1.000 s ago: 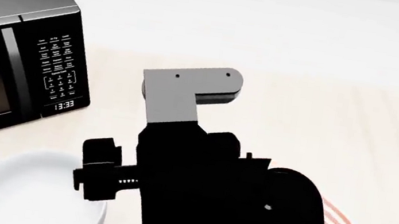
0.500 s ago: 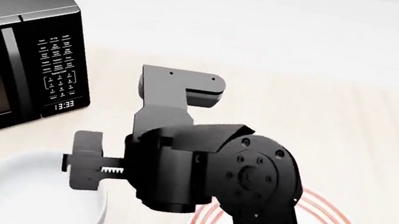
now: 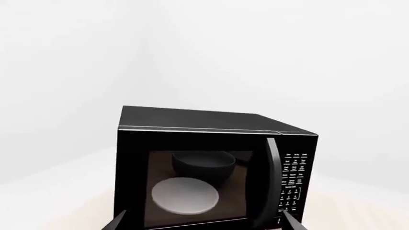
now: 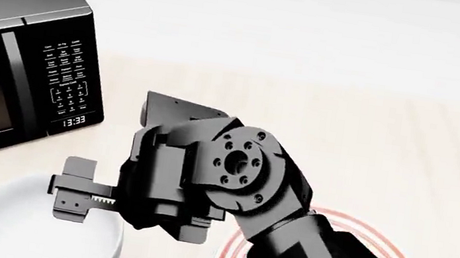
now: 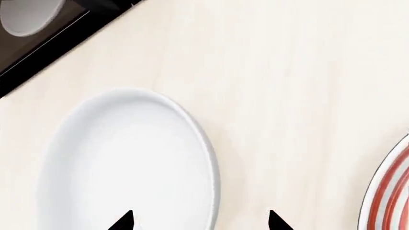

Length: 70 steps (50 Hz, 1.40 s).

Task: Put the white bowl to the right of the plate.

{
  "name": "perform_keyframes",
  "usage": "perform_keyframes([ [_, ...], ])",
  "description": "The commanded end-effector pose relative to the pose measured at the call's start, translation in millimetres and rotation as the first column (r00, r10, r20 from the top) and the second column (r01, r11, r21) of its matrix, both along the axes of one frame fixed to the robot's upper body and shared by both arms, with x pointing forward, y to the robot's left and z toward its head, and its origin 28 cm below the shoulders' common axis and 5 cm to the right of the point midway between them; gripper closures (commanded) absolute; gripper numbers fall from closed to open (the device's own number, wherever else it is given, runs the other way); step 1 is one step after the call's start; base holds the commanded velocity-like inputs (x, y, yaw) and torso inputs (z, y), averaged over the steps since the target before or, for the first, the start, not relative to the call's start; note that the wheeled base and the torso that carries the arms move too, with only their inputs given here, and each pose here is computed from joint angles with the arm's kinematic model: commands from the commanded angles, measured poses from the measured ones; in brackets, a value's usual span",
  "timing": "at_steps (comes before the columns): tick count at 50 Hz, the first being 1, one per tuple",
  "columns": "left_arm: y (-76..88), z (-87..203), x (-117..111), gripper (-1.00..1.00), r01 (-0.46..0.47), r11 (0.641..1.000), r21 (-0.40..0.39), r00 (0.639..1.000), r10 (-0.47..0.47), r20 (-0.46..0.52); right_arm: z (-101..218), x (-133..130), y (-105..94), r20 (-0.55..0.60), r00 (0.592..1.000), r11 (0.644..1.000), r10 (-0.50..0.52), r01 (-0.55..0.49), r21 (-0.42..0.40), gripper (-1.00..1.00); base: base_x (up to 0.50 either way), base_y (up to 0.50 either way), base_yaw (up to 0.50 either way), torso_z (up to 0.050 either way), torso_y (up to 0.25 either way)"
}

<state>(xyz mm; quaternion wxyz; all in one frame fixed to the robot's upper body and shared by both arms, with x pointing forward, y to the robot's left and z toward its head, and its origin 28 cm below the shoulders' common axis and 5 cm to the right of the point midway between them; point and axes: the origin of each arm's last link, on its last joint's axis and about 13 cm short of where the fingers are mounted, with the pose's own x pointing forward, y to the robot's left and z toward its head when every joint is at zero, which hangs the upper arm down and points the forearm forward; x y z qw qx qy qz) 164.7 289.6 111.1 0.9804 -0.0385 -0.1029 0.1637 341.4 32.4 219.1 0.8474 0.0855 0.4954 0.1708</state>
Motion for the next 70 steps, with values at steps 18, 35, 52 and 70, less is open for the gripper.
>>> perform_keyframes([
  [18, 6.5, 3.6, -7.5, -1.0, -0.038, 0.999, -0.009, 0.999, 0.038, 0.022, -8.2, -2.2, 16.7, -0.033, 0.997, 0.994, -0.069, 0.066, -0.084, -1.0, 0.0, 0.0, 0.0, 0.0, 0.0],
  [35, 6.1, 4.2, -8.8, -1.0, -0.031, 0.999, -0.007, 0.999, 0.031, 0.027, -33.1, -2.1, 12.2, -0.074, 0.995, 0.997, -0.063, 0.06, -0.043, -1.0, 0.0, 0.0, 0.0, 0.0, 0.0],
  [52, 5.2, 4.1, -9.0, -1.0, -0.028, 1.0, -0.004, 0.999, 0.028, 0.028, -47.0, 2.6, 4.3, -0.096, 0.992, 0.997, -0.081, 0.081, -0.004, -1.0, 0.0, 0.0, 0.0, 0.0, 0.0],
  [70, 5.4, 4.3, -9.5, -1.0, -0.025, 1.0, -0.006, 0.999, 0.025, 0.029, -49.9, -3.4, 9.9, -0.083, 0.995, 0.999, -0.049, 0.048, -0.016, -1.0, 0.0, 0.0, 0.0, 0.0, 0.0],
])
